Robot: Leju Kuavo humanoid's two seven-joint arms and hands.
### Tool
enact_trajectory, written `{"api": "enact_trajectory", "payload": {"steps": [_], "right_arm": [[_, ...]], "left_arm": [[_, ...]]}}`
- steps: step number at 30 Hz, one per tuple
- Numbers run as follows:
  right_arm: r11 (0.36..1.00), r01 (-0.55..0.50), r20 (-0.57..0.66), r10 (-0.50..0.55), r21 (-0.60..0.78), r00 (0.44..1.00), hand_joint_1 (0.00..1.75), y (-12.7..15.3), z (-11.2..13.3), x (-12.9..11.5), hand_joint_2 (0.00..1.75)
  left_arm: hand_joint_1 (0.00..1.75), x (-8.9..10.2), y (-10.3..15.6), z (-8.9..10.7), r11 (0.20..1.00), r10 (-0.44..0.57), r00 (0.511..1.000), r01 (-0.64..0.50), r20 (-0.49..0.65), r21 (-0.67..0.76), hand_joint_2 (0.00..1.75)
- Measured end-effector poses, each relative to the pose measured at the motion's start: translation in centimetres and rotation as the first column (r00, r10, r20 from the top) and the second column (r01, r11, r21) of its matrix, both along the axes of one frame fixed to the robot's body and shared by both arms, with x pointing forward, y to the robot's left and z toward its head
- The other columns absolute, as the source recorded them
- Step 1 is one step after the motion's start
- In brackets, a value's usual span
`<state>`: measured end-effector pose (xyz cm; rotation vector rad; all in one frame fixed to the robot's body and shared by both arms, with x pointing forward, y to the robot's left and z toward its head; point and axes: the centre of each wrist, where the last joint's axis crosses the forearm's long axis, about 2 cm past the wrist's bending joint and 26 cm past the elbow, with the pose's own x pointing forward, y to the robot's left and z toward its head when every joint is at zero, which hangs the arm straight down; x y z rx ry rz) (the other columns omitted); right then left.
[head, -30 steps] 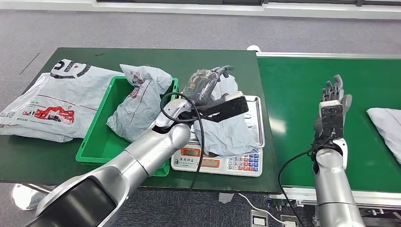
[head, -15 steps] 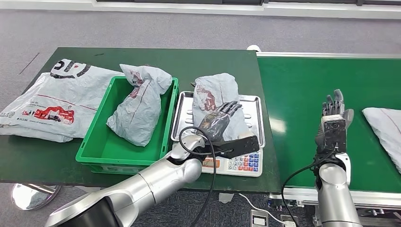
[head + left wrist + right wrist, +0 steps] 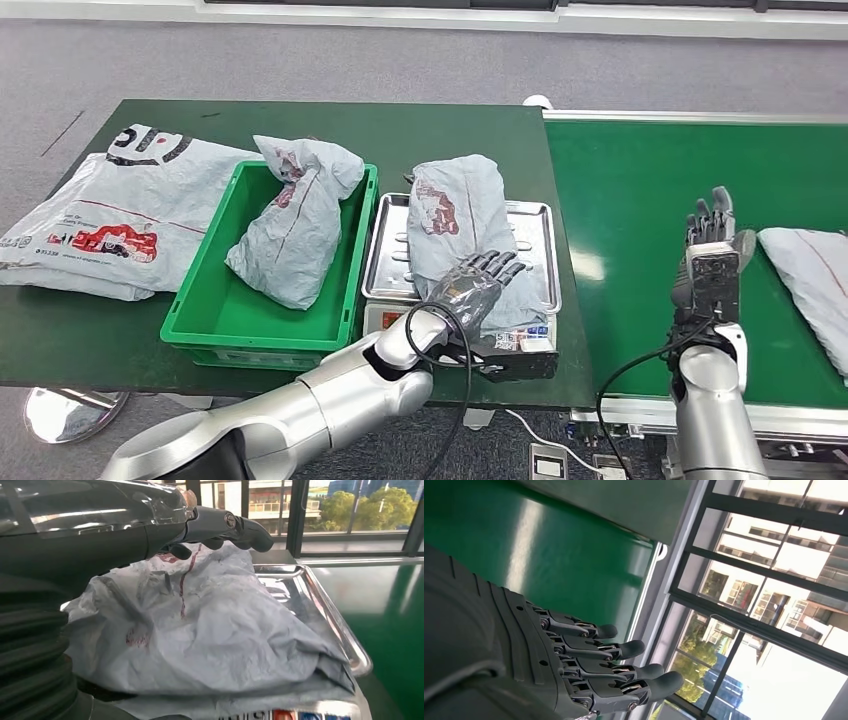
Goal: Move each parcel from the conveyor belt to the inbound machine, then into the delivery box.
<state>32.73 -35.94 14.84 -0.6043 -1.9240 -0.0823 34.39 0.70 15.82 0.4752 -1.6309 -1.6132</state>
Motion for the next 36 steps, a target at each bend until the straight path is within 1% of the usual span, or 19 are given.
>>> {"api": "enact_trajectory", "payload": {"steps": [6,7,10,11,14,17,24,36], "right_arm": [[1.0,0.003,0.005,-0.003,-0.001,1.0,0.0,-0.2,0.1,0.1,0.0],[1.0,0.004,0.008,-0.004,-0.001,1.0,0.0,-0.2,0.2,0.1,0.0],[1.0,0.001,0.021,-0.001,-0.002,1.0,0.0,-0.5,0.5,0.3,0.0],[1.0,-0.001,0.026,0.001,-0.003,1.0,0.0,-0.6,0.6,0.4,0.0],[1.0,-0.007,0.035,0.008,-0.007,0.999,0.0,-1.0,0.8,0.7,0.0],[1.0,-0.01,0.039,0.01,-0.008,0.999,0.0,-1.3,0.9,0.9,0.0],[1.0,-0.01,0.036,0.01,-0.011,0.999,0.0,-1.6,0.9,1.2,0.0],[1.0,-0.01,0.041,0.011,-0.018,0.999,0.0,-1.7,1.1,1.6,0.0]], "left_arm": [[0.0,-0.3,-0.1,-0.3,0.999,-0.017,1.0,0.016,0.018,0.033,1.75],[0.03,-0.3,-0.1,-0.3,0.999,-0.023,0.999,0.022,0.024,0.05,1.75],[1.34,-0.5,-0.2,-0.6,0.991,-0.055,0.998,0.051,0.027,0.126,1.75],[1.75,-0.5,-0.2,-0.6,0.986,-0.066,0.998,0.062,0.024,0.153,1.75],[1.75,-0.7,-0.2,-0.9,0.967,-0.101,0.995,0.096,0.009,0.234,1.75],[1.75,-0.7,-0.1,-1.1,0.952,-0.124,0.992,0.12,-0.004,0.281,1.75],[1.75,-0.4,-0.1,-0.7,0.945,-0.137,0.991,0.129,0.007,0.3,1.75],[1.75,-0.3,0.2,-1.0,0.938,-0.131,0.991,0.123,0.003,0.323,1.75]]}}
